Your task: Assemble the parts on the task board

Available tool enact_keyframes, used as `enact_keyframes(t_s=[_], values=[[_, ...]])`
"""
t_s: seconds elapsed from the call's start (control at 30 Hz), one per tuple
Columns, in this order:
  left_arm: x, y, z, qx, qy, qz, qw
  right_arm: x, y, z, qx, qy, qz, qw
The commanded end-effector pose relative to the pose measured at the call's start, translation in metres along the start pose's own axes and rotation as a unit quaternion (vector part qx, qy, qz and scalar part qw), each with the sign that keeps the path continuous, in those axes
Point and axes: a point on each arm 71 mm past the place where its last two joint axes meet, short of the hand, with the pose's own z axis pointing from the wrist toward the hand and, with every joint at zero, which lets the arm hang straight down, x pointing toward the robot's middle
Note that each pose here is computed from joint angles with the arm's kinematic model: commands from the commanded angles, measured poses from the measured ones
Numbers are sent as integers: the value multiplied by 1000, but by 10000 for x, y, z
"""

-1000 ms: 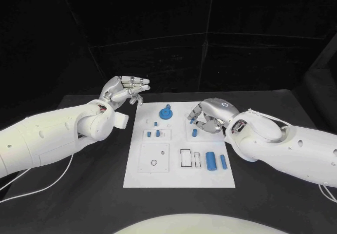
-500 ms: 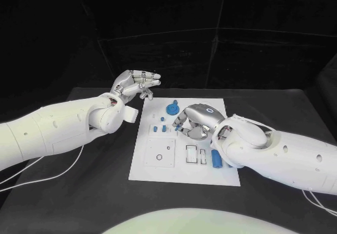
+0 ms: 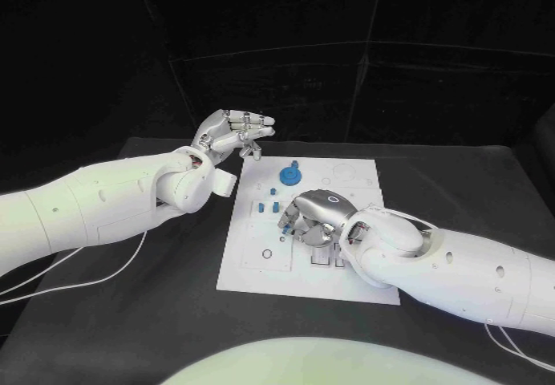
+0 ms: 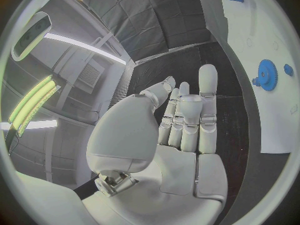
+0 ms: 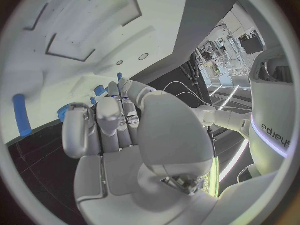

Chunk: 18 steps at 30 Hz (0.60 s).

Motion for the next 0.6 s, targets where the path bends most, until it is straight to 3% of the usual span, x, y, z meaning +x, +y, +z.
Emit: enact_keyframes(t_s=[0.03, 0.6], values=[[17, -11, 10, 2, 5, -6, 1000, 24, 22, 21, -11, 10, -9, 1000], [22, -5, 17, 0, 8, -7, 1000, 88, 29, 65, -3, 31, -22, 999]])
